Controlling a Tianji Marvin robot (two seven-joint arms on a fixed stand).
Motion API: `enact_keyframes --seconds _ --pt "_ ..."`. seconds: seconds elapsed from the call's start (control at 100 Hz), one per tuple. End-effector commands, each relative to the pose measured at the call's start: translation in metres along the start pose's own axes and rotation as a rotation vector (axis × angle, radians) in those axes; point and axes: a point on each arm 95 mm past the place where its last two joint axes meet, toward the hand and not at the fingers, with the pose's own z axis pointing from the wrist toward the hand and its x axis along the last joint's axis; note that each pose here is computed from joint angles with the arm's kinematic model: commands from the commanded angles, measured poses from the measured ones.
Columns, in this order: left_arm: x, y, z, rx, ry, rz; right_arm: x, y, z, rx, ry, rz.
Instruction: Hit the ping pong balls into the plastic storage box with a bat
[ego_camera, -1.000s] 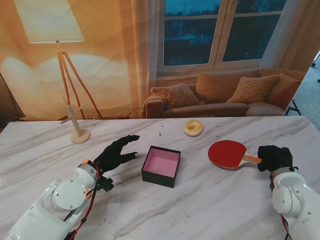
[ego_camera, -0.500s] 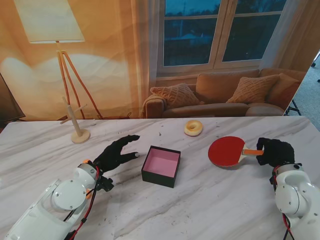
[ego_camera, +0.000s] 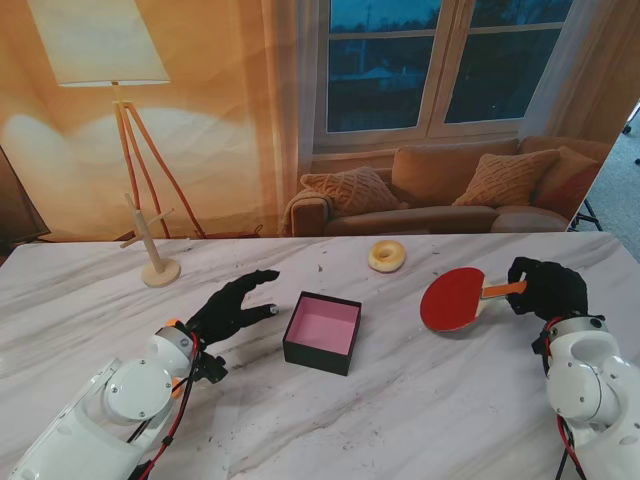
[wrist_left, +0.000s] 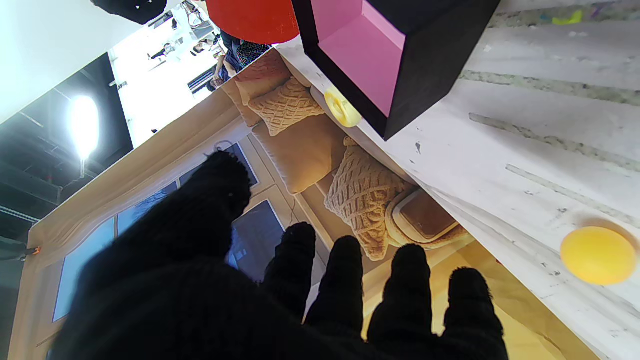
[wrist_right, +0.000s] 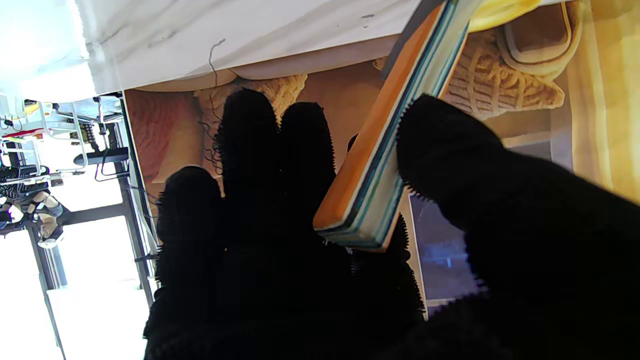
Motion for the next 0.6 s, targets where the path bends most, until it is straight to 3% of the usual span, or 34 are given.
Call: enact_keyframes --seconds 0.0,0.59 --pt "-0.002 0.003 0.000 -0.015 -0.005 -0.008 0.006 0.010 0.004 -0.016 0.007 0.011" --pt "-0.002 0.003 0.000 -0.017 -0.005 -0.013 0.043 0.044 0.027 0.005 0.114 0.067"
